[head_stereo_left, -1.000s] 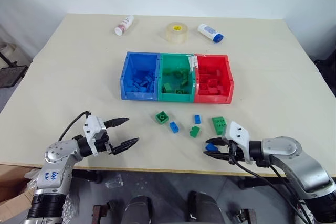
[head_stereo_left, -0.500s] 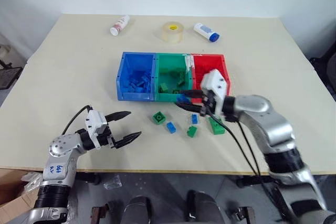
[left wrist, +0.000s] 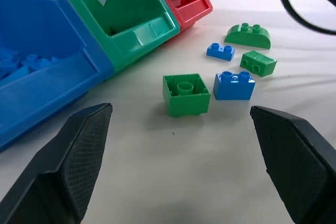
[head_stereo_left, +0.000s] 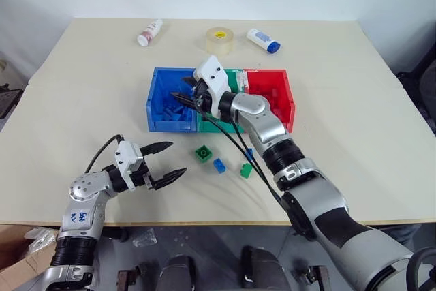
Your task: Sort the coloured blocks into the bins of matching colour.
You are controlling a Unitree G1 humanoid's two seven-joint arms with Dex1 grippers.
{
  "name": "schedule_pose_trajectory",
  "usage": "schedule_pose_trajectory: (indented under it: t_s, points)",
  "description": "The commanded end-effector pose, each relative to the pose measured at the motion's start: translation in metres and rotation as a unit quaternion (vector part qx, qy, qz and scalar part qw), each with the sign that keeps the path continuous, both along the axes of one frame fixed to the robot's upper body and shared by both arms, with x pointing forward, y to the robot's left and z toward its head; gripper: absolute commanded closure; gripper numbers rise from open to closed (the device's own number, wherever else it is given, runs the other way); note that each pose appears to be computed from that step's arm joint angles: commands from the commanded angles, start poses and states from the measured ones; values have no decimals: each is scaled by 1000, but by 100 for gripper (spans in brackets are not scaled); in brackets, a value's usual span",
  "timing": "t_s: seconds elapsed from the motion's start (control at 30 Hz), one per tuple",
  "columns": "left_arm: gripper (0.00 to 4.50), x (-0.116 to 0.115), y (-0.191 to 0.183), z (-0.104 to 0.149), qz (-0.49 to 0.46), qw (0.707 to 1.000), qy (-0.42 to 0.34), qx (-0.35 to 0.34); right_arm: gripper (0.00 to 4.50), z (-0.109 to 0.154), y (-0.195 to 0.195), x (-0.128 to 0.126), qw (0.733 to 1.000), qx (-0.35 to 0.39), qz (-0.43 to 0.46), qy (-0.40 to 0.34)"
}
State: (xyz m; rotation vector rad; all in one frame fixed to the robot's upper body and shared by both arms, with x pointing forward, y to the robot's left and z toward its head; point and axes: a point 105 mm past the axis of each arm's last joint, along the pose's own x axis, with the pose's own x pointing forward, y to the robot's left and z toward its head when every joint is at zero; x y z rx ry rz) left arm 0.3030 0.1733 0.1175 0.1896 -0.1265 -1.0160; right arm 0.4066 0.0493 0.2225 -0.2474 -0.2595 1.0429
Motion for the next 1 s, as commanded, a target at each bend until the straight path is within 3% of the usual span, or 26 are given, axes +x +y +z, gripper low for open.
schedule_pose_trajectory:
  t_s: [0.03, 0.07, 0.27, 0.4, 0.47, 0.63, 0.77, 1.0]
  points:
    - [0, 1, -1, 7, -1, 1000, -19, -2, 39, 2, -11, -14, 999, 13, 44, -16]
    - [0, 2, -2, 6, -1, 1000, -19, -2, 6, 1, -16, -13, 999, 14, 37, -21]
    - [0, 4, -7, 5, -14, 1000, -17, -6, 2, -5, -56, -35, 998, 3, 57, -24]
    - [0, 6, -11, 2, -28, 1000, -12, -6, 2, -39, -116, -84, 993, -60, 95, 43]
    - [0, 6, -11, 2, -31, 999, -12, -6, 2, -42, -126, -94, 992, -69, 93, 56]
    - [0, 8, -11, -3, -40, 999, 1, 2, 2, -57, -194, -112, 989, -100, -18, 107]
    - [0, 8, -11, -3, -52, 999, 0, 1, 2, -71, -250, -142, 973, -131, -105, 157]
    - [0, 8, -10, -2, -65, 998, 2, -5, 2, -75, -264, -157, 964, -139, -139, 181]
